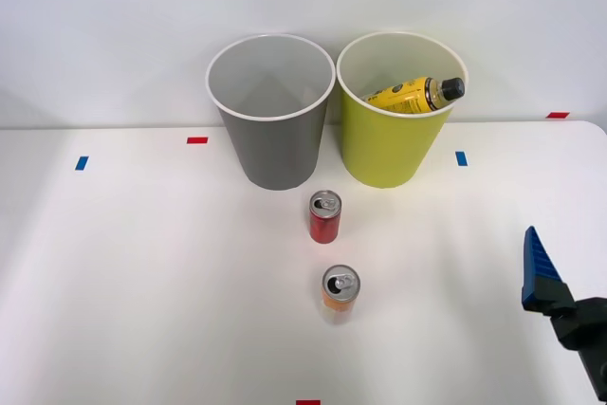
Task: Put cans in the gray bin, plastic bottles in the light green bin
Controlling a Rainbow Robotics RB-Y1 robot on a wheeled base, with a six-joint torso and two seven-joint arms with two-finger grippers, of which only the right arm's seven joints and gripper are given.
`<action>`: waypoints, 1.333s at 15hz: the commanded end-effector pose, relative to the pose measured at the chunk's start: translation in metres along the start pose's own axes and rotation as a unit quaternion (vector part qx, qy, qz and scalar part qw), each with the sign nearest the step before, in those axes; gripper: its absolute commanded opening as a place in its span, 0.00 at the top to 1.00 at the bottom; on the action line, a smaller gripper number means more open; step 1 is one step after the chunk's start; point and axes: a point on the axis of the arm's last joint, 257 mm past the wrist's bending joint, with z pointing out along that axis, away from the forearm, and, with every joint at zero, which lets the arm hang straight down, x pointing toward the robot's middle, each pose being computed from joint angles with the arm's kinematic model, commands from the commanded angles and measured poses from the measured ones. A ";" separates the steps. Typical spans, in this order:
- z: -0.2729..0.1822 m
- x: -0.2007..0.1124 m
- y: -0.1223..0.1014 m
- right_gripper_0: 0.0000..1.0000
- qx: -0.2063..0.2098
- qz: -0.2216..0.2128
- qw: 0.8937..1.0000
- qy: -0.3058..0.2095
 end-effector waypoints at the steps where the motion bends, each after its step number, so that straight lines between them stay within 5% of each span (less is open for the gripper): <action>1: -0.017 0.028 0.016 0.00 -0.041 0.002 0.999 -0.021; 10: -0.068 0.091 0.028 0.00 -0.091 -0.074 0.991 -0.059; 20: -0.119 0.154 0.028 0.00 -0.088 -0.059 0.994 0.028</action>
